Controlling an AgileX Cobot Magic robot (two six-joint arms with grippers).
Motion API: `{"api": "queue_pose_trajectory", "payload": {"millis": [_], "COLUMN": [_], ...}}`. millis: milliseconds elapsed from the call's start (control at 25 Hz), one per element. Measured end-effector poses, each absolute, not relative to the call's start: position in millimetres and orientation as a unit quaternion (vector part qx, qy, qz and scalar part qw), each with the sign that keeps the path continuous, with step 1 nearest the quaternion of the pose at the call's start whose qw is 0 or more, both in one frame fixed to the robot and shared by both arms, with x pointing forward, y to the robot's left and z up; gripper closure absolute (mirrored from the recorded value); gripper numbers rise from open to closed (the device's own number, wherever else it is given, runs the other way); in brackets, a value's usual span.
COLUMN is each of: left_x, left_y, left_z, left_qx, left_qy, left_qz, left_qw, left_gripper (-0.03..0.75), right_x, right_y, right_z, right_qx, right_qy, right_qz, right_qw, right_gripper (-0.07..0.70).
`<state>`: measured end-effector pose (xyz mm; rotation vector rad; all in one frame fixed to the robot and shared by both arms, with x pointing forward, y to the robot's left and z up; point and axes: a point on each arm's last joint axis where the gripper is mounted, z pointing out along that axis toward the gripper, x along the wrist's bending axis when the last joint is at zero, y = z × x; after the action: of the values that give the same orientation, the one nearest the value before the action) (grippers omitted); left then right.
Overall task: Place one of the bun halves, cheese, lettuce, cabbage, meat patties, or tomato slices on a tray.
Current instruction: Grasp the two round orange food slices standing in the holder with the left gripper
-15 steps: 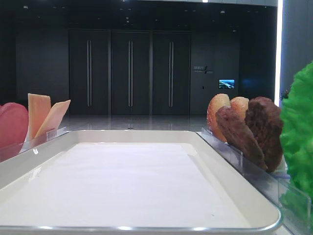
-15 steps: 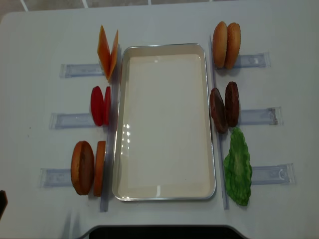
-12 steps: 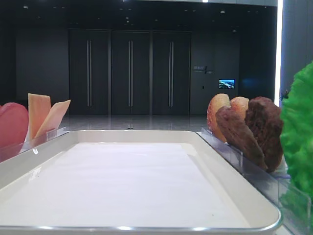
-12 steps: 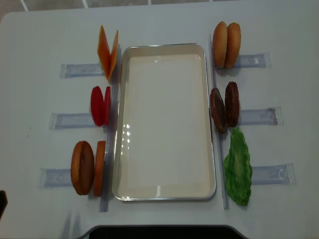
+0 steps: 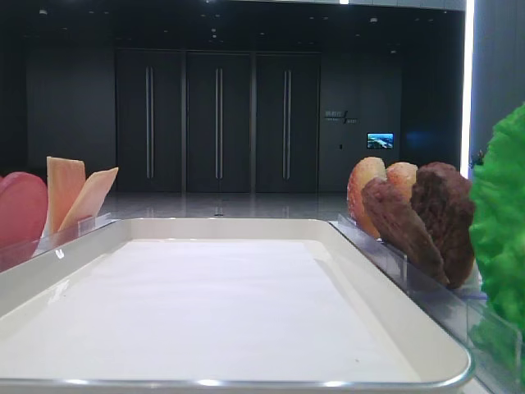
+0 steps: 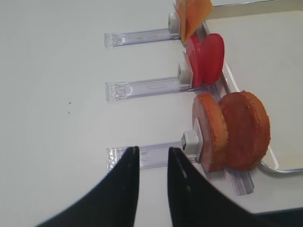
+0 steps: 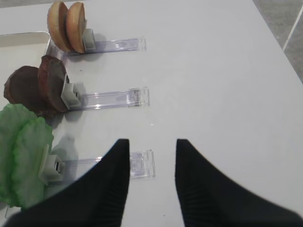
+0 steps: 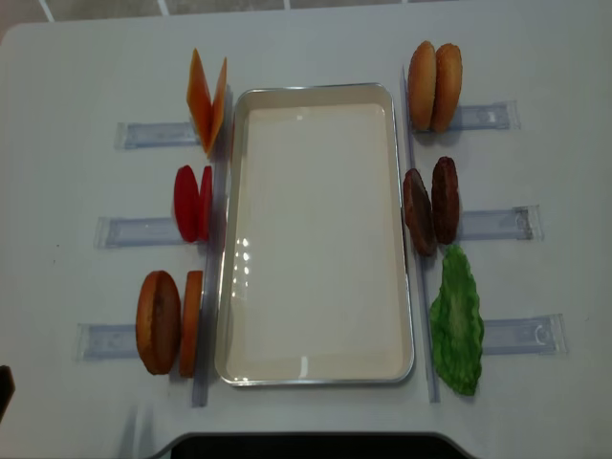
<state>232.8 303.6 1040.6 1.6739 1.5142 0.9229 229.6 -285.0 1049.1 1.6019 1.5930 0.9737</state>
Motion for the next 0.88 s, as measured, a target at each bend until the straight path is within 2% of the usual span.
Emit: {"api": "queue_pose_trajectory", "payload": {"millis": [520,640,880], "left_x": [231.9,241.5,292.0], "left_y": [304.7,305.9,302.6], "left_z": [1041.4,1044.9,1061.6], "left_qx": [0.639,0.631,0.656], "left_qy": [0.591,0.628,0.675], "left_qz": [0.354,0.325,0.239], "left_qw": [0.342,0.32,0.238], "left_gripper": [0.557,0.538,0.457], "right_x": [229.6,229.6,229.6], "right_y": [-285.0,-285.0,-285.0], "right_z": [1049.1,1049.1,1049.1], "right_qx": [0.614,0.614,0.614], "right_qy": [0.61,0.61,0.61], "right_qz": [0.373,0.373,0.373], "right_qw": [0.334,0.334,0.334], "right_gripper": [0.398,0.398,0.398]}}
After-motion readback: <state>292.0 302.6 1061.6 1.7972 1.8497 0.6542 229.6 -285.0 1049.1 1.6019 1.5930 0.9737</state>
